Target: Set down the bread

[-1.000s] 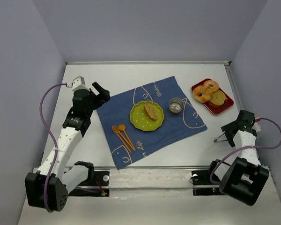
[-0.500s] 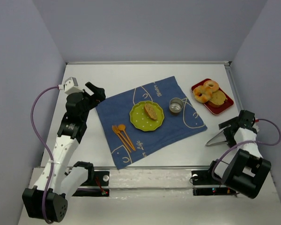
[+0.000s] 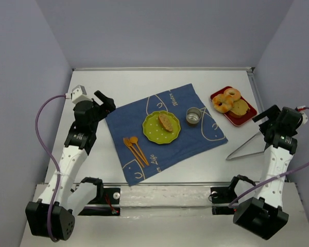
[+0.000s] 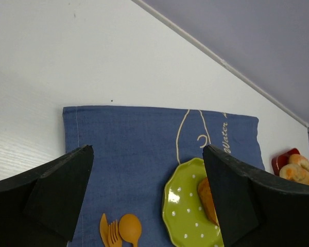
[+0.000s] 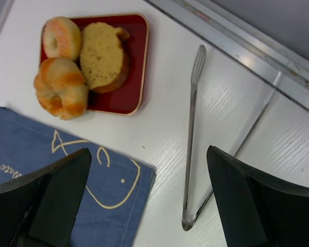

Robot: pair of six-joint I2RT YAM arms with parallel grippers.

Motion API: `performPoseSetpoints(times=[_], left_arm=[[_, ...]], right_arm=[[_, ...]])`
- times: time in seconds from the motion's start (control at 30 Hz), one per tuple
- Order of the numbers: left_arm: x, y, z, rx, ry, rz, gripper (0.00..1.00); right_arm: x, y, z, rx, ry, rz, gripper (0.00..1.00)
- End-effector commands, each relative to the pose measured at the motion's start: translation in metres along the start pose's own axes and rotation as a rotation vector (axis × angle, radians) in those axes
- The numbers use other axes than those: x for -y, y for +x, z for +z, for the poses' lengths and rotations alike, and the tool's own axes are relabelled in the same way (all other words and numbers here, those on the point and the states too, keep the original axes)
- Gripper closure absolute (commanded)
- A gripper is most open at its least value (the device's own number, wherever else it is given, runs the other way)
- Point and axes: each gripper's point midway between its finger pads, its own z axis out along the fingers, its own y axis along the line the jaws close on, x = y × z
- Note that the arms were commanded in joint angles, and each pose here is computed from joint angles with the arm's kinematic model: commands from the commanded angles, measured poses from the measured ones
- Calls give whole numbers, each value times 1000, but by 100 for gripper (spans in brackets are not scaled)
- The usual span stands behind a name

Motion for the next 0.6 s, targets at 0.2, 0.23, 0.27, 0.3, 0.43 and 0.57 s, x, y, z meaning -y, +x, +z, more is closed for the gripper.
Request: performPoseSetpoints(times=[0.2, 0.23, 0.27, 0.3, 0.43, 0.57], left_arm=[[0, -30, -7, 61, -60, 17, 1], [-2, -32, -10, 76, -71, -6, 1], [-4, -34, -12, 89, -75, -14, 1], [-3, -38, -16, 112, -66, -21, 1], [-3, -45, -25, 139, -66, -39, 1], [-5, -47, -27, 140, -78, -41, 1]], right_arm=[[-50, -52, -28, 111, -198, -73, 0], [-51, -51, -29, 110, -203, -71, 0], [-52, -50, -30, 105, -213, -70, 0], [-55, -50, -31, 106, -230, -69, 0], [-57, -50, -32, 111, -247, -67, 0], [-58, -47, -32, 103, -254, -63, 0]])
